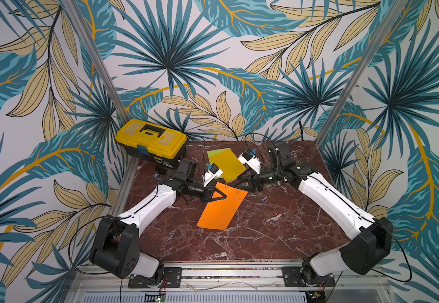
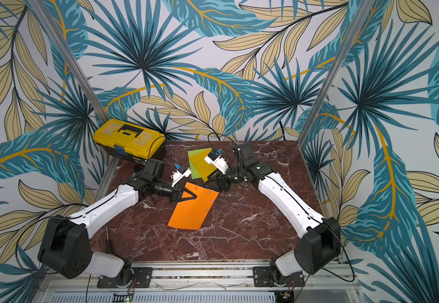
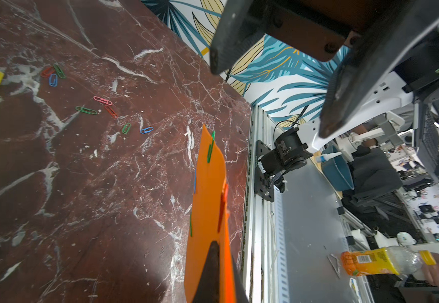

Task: Unclip the paperclips from the documents
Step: Remove the paper clip from the document.

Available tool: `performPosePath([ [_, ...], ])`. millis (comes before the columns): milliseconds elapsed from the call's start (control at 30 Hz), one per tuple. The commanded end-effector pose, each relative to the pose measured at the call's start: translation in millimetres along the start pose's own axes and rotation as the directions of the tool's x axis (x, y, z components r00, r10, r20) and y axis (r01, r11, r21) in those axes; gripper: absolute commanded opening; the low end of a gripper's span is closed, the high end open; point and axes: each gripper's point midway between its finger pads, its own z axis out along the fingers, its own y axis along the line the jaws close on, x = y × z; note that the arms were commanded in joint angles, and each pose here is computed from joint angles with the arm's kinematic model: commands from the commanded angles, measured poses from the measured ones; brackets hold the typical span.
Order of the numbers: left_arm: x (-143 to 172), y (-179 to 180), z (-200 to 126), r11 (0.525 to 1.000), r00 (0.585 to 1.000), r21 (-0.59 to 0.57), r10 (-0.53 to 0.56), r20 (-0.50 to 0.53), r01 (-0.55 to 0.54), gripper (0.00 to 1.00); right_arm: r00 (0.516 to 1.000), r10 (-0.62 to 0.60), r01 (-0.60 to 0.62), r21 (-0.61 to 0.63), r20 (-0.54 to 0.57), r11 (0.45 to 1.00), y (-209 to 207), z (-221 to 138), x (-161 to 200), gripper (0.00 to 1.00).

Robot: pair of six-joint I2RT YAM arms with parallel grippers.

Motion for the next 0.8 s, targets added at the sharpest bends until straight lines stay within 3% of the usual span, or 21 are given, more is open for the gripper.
performPosePath([
  [0, -4, -6, -6, 0.995, 0.996, -0.051, 0.089, 0.006, -0.089, 0.0, 1.0, 0.001, -0.003, -0.099, -0.012, 0.995, 11, 5, 4, 0.54],
  [767, -4, -6, -7, 0.99, 0.992, -0.057, 0.128, -0.005, -0.128, 0.0, 1.0, 0.01, -0.01, -0.215, -0.001, 0.976, 17, 30, -2, 0.43],
])
